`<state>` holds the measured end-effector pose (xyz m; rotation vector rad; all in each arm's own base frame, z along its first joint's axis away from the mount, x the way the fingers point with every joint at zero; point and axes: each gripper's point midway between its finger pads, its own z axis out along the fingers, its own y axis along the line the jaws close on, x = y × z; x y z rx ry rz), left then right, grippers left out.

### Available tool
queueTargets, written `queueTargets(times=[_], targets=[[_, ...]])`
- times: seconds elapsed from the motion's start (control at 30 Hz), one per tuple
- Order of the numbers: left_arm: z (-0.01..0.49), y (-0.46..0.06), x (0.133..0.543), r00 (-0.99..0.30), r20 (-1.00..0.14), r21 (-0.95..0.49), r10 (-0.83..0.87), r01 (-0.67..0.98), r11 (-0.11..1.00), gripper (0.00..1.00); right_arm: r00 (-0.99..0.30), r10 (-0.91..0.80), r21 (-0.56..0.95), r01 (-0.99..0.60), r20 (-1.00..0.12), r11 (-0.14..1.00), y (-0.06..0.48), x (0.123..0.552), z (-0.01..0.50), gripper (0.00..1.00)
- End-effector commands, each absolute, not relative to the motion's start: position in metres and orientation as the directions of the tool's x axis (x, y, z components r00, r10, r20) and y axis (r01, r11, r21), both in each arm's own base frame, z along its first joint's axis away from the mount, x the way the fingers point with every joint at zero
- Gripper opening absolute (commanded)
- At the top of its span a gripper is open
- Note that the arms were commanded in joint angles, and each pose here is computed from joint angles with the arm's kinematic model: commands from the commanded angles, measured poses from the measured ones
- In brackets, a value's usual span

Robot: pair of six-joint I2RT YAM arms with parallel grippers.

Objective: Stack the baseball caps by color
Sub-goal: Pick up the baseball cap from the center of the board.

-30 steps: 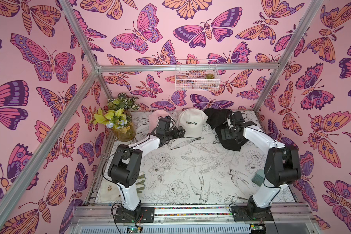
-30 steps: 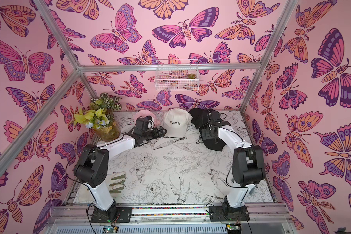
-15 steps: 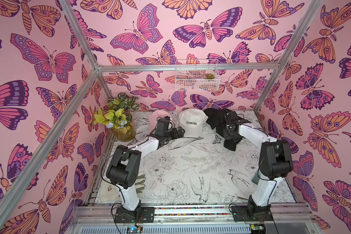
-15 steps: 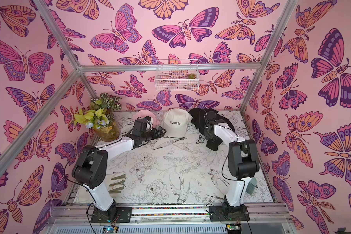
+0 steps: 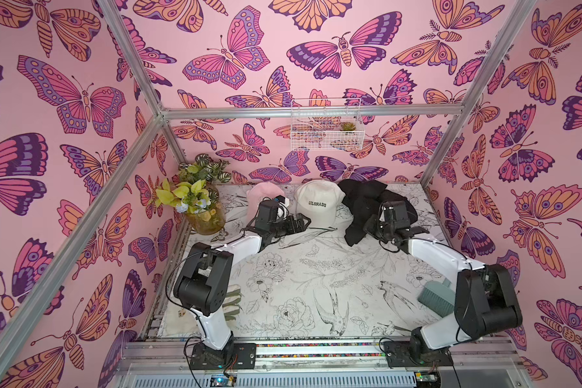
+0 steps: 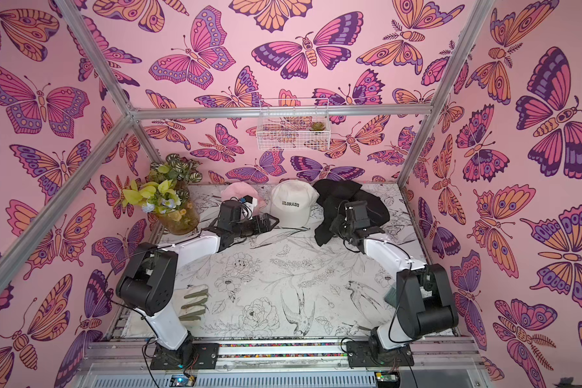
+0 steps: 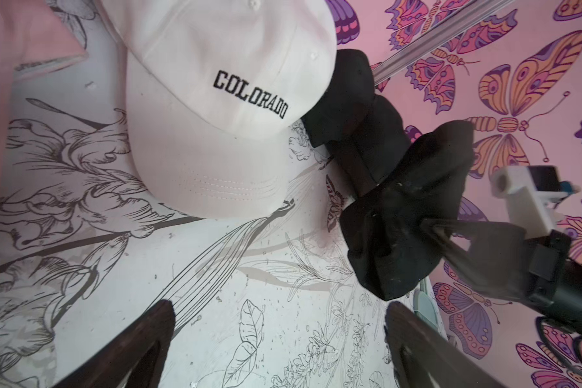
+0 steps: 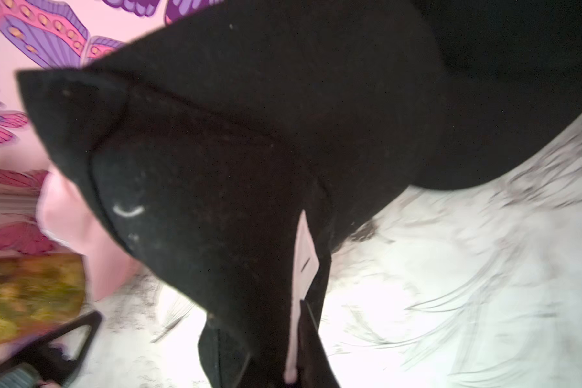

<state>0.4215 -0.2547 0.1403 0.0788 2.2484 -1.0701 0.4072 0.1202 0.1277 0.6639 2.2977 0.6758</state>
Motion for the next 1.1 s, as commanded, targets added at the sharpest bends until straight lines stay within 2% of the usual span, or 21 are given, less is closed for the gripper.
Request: queueTargets(times=[0.0, 0.07, 0.17, 0.3, 0.4, 0.47, 0.63, 0.9, 1.07], targets=[[0.159, -0.261, 0.406, -0.747, -0.648, -0.649, -0.148, 0.44, 0.621, 1.0, -0.542, 0.787, 0.829, 0.265, -0.295, 0.493, 0.147, 0.416, 0.172, 0.0], [0.158, -0.265, 0.394, -0.717, -0.692, -0.601, -0.079, 0.512, 0.613, 1.0, -0.482, 0.847, 0.859, 0.313, -0.226, 0.407, 0.151, 0.408, 0.167, 0.0], [0.156, -0.267, 0.376, -0.648, -0.761, -0.502, 0.037, 0.623, 0.6, 1.0, -0.389, 0.897, 0.877, 0.33, -0.211, 0.35, 0.152, 0.399, 0.168, 0.0], [0.152, -0.257, 0.368, -0.579, -0.804, -0.374, 0.134, 0.668, 0.643, 1.0, -0.313, 0.938, 0.889, 0.372, -0.149, 0.266, 0.151, 0.391, 0.165, 0.0], [0.154, -0.263, 0.357, -0.545, -0.815, -0.351, 0.197, 0.735, 0.58, 1.0, -0.274, 0.948, 0.874, 0.405, -0.164, 0.268, 0.153, 0.384, 0.156, 0.05], [0.148, -0.269, 0.348, -0.512, -0.817, -0.315, 0.267, 0.782, 0.538, 1.0, -0.25, 0.962, 0.887, 0.411, -0.113, 0.211, 0.156, 0.383, 0.149, 0.05], [0.134, -0.274, 0.348, -0.438, -0.807, -0.168, 0.396, 0.814, 0.556, 0.97, -0.253, 0.968, 0.897, 0.429, 0.006, 0.106, 0.167, 0.385, 0.141, 0.05], [0.138, -0.308, 0.344, -0.361, -0.82, -0.122, 0.444, 0.868, 0.481, 0.96, -0.298, 0.946, 0.908, 0.419, 0.13, 0.007, 0.192, 0.39, 0.14, 0.06], [0.141, -0.331, 0.361, -0.342, -0.826, -0.103, 0.447, 0.873, 0.477, 0.91, -0.32, 0.936, 0.915, 0.403, 0.146, -0.005, 0.201, 0.39, 0.145, 0.07]])
